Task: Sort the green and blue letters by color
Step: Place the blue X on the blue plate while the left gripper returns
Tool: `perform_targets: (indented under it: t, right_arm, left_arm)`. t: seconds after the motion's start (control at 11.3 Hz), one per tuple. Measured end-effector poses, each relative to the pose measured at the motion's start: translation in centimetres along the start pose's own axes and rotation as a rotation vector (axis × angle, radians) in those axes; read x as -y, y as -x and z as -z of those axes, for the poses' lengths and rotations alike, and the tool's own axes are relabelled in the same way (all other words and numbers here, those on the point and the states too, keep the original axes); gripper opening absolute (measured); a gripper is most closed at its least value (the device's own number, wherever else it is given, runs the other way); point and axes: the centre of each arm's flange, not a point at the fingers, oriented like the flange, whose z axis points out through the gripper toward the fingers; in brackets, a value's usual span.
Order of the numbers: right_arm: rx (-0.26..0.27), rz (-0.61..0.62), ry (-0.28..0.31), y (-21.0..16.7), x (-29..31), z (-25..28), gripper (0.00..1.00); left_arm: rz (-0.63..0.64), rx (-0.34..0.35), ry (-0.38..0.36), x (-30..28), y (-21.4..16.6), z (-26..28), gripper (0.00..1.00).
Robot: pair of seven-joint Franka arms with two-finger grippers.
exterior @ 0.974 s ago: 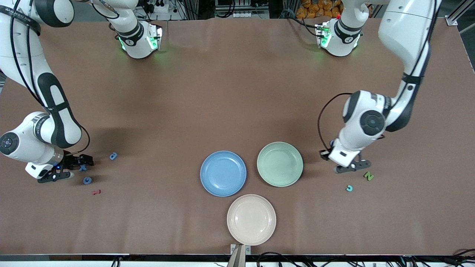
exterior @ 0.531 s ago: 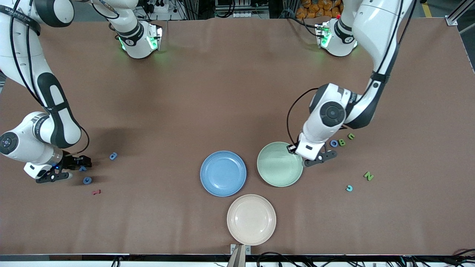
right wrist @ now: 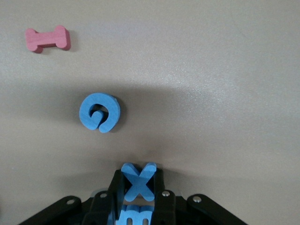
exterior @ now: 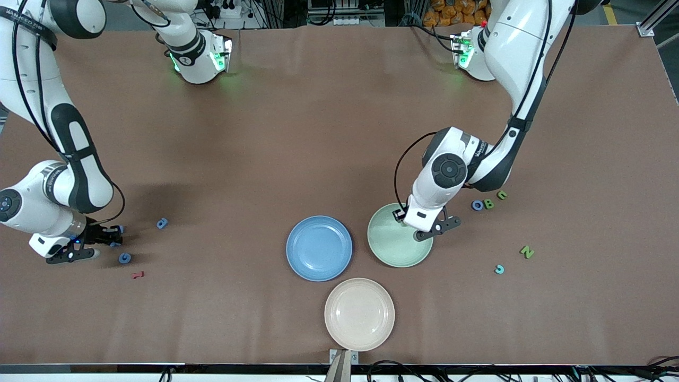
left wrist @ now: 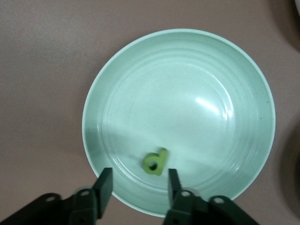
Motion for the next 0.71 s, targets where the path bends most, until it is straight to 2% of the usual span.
perform_targets:
  t: [0.27, 0.35, 0.53, 0.71]
  right_arm:
    - [-0.016, 0.011, 0.005, -1.2, 0.4, 1.2, 0.29]
    - [-0.012, 0.021, 0.0, -2.0, 1.0, 2.0, 0.29]
    - [0.013, 0.032, -0.023, -3.7, 2.5, 4.2, 0.29]
    - [0.014, -0.005, -0.045, -6.0, 5.5, 6.4, 0.29]
  left_arm:
    - [-0.07, -0.021, -0.014, 0.4, -0.7, 0.3, 0.9]
    - [-0.118, -0.022, -0.02, 1.2, -1.5, 0.6, 0.99]
    - [-0.209, -0.014, -0.037, 3.6, -3.8, 1.4, 1.0]
    - [-0.311, -0.002, -0.05, 6.9, -6.4, 2.4, 1.0]
